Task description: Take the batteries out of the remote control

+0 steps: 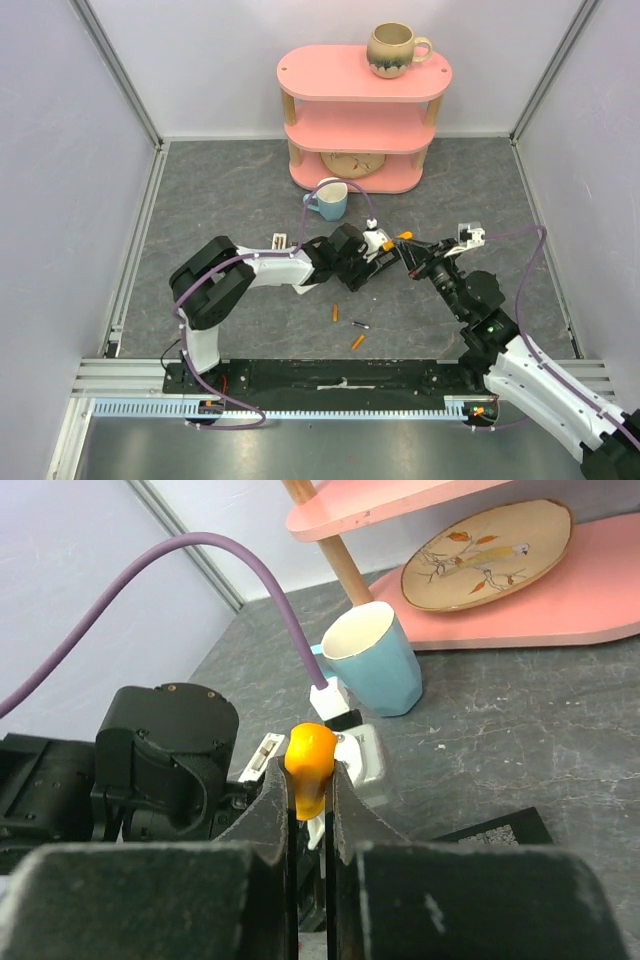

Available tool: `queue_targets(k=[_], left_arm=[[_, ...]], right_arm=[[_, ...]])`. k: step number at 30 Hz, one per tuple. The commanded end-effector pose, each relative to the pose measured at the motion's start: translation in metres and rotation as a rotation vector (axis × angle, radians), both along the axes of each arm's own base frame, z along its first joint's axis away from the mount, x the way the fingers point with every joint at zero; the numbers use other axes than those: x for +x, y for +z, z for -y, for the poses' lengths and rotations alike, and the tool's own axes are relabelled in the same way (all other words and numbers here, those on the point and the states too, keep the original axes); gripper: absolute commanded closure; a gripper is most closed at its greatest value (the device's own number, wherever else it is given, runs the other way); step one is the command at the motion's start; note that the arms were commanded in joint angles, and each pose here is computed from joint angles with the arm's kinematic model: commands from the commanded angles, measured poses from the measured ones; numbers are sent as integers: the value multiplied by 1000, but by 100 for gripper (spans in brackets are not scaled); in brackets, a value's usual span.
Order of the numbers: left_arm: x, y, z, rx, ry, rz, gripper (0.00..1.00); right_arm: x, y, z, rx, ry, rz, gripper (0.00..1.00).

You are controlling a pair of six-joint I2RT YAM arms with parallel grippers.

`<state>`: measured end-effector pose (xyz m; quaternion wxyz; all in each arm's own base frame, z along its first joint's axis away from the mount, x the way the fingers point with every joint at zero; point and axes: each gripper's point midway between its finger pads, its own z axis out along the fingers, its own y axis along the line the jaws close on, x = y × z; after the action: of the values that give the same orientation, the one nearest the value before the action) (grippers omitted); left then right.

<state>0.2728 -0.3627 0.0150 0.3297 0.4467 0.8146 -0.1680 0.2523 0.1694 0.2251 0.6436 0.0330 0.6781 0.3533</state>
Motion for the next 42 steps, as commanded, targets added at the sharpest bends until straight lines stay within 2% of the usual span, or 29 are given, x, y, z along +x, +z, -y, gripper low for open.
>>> queue_targets(k=[1,5,8,20,29,35,39,42], left_arm=[[-29,-57,-62,221,63,-158,29],[-28,-54,-61,203,66,-161,29],[-27,-51,-62,190,71,-158,29],[-29,-41,-58,129,50,-169,32],[-45,-28,-44,39,-41,-209,36],[-55,-19,-37,-21,-98,-223,38],[-49,-18,-40,-9,-73,-193,38],[-33,-19,-52,37,1,-130,34]], right_arm=[[-9,-3,7,-95,24,38,100],[-19,23,12,-90,29,88,100],[-22,24,11,-123,48,77,100],[0,-52,25,-179,-85,-156,100],[29,-68,24,-102,-92,-189,100],[47,-69,33,45,-62,-158,100],[53,-74,27,44,-33,-165,100],[55,-73,25,42,-24,-158,100]])
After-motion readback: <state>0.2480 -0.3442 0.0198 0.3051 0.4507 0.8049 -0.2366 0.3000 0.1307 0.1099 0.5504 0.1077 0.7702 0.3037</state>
